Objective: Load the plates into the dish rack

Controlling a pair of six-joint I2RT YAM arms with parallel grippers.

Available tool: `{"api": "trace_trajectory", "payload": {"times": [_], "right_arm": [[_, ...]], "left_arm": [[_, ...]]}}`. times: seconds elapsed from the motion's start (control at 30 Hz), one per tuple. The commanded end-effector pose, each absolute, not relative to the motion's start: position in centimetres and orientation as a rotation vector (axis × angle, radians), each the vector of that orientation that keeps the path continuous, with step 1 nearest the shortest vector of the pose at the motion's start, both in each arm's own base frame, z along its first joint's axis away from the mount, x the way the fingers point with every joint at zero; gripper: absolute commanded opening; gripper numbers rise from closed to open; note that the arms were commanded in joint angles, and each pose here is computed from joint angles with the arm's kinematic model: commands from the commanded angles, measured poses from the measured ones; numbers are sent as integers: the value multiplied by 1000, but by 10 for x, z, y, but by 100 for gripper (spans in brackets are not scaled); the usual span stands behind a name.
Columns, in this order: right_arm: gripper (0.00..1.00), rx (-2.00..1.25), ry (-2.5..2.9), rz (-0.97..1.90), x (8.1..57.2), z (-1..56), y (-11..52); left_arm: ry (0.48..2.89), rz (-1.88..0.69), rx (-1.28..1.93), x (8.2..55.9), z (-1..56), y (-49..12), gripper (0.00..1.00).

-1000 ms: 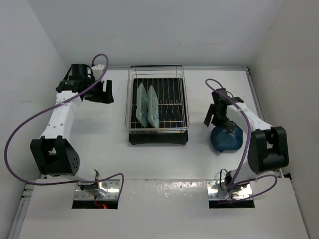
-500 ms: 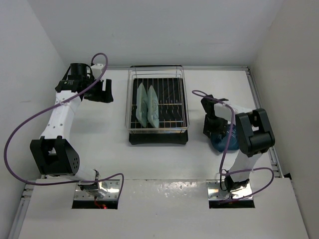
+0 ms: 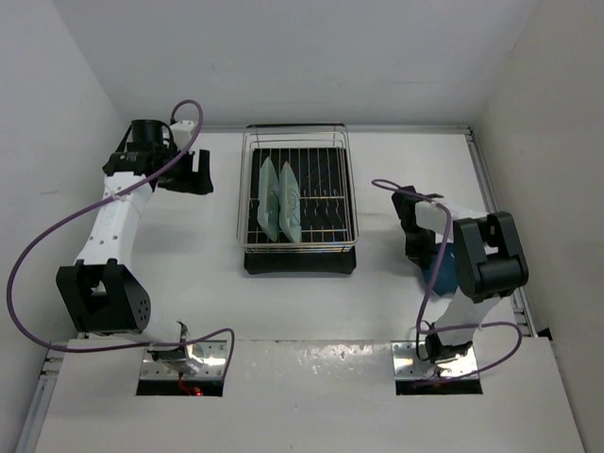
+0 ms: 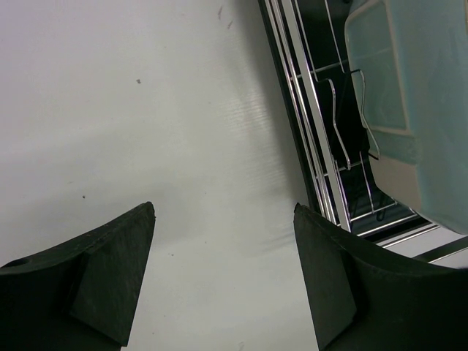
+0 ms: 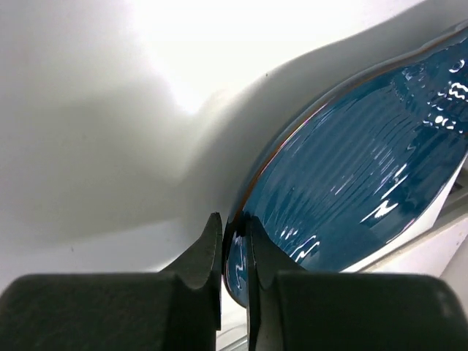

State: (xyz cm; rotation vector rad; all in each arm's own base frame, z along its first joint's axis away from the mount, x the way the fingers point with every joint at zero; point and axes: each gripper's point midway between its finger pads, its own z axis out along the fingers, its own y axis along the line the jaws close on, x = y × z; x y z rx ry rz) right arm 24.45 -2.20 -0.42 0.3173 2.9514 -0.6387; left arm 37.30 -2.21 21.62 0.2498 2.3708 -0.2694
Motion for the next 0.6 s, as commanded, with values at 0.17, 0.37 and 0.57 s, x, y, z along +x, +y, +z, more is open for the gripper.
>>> {"api": "trace_trajectory", "payload": {"times": [0.17,0.37,0.57], "right_arm": [[0,352,2480,-16,305,79,30],[0,395,2259,169,311,128,26],[0,398,2190,226,309,151,22]], "left_arm": [[2281,-252,253,375,248,-16,81],[2279,-263,257,375,248,-17,81],[2270,-260,258,373,251,-17,81]]}}
